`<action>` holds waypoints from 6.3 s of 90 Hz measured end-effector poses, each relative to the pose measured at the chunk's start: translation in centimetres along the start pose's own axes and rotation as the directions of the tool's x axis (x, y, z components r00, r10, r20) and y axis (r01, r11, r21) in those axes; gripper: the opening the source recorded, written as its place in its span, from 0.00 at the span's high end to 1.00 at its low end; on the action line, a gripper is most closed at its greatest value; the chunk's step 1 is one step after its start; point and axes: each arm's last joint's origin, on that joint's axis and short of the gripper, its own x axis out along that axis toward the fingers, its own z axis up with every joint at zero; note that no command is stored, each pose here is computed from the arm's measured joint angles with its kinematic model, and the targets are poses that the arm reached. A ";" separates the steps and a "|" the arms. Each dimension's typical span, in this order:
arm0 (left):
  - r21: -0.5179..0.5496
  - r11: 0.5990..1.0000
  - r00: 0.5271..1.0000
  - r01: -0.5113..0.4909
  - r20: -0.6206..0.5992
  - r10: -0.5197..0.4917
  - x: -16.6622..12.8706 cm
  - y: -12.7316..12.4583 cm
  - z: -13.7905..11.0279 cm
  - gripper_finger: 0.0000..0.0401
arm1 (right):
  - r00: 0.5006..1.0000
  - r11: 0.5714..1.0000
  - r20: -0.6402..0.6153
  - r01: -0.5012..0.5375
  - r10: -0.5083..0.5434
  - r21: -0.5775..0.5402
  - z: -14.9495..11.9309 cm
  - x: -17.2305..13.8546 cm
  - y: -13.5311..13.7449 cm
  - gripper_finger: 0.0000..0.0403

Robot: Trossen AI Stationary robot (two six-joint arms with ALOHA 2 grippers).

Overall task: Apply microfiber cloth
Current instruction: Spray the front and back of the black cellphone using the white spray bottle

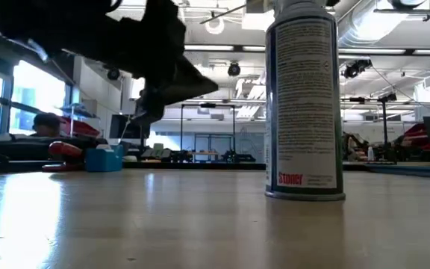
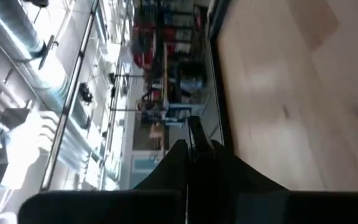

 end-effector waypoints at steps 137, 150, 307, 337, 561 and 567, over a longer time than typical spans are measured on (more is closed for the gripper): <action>0.371 0.922 0.887 -0.113 0.456 -0.076 2.6 0.7 0.1 0.96 | 0.982 0.972 -0.134 0.158 -0.136 0.173 0.3 3.2 4.8 1.00; 0.395 0.908 0.870 -0.141 0.488 -0.078 3.1 0.9 0.0 0.96 | 0.981 0.977 -0.127 0.162 -0.144 0.137 0.4 3.5 4.4 1.00; 0.464 0.856 0.825 -0.227 0.559 -0.085 3.9 0.1 1.7 0.96 | 0.961 0.997 0.276 0.014 0.006 -0.071 -2.0 5.4 2.1 1.00; 0.459 0.841 0.834 -0.288 0.551 -0.015 4.4 1.1 2.6 0.96 | 0.965 0.998 0.263 0.012 0.004 -0.058 -2.1 5.4 2.1 1.00; 0.341 0.922 0.898 -0.183 0.440 0.016 5.7 1.0 0.7 0.96 | 0.978 0.998 0.202 0.051 -0.046 -0.020 -2.1 5.6 3.6 1.00; 0.320 0.931 0.895 -0.178 0.447 0.018 6.3 1.2 0.3 0.96 | 0.978 0.998 0.202 0.053 -0.048 -0.019 -2.1 5.6 3.6 1.00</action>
